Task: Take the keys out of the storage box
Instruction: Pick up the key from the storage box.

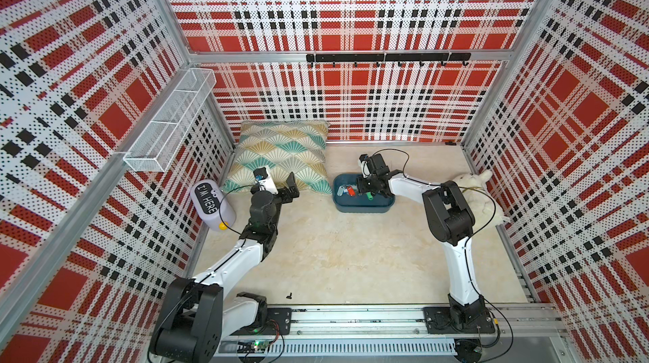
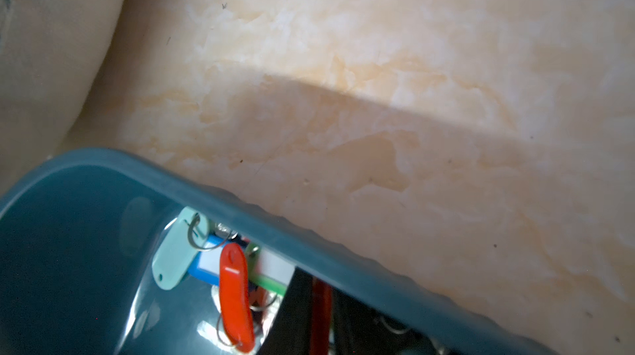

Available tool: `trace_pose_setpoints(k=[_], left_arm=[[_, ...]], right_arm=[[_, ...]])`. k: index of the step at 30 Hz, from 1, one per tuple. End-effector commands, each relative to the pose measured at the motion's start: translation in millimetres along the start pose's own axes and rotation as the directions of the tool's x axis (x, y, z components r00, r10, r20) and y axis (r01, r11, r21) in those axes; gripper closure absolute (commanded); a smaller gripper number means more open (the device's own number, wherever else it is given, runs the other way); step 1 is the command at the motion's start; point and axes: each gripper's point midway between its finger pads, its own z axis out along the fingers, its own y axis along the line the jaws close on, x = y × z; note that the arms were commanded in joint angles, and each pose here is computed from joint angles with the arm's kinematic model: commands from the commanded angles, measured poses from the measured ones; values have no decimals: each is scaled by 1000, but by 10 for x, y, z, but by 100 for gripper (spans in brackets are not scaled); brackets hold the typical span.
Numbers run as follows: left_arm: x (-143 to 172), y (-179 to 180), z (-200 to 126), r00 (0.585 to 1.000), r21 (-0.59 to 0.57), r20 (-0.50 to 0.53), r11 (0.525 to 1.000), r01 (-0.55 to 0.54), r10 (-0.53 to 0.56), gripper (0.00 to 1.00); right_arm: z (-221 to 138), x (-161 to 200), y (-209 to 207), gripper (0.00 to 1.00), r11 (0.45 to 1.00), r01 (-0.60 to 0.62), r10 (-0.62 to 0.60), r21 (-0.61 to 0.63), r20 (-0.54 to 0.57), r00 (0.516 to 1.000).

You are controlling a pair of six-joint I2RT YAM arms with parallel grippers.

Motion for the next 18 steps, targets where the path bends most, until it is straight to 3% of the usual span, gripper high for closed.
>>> trace_pose_setpoints(k=[1,7,18], left_arm=[[-107,-76,28,1000,23,16,1000,-4,4,0],[-107,-78,23,1000,25,16,1000,-4,4,0],[-129,-139,3,1000,56,18,998,1,-2,1]], right_arm=[[-167,-89,71,88,1000,21,-21,0,16,1000],[-316,-198,125,99,999,30,-29,-15,46,999],[-795,-524,359,100,994,42,-28,-97,136,990]])
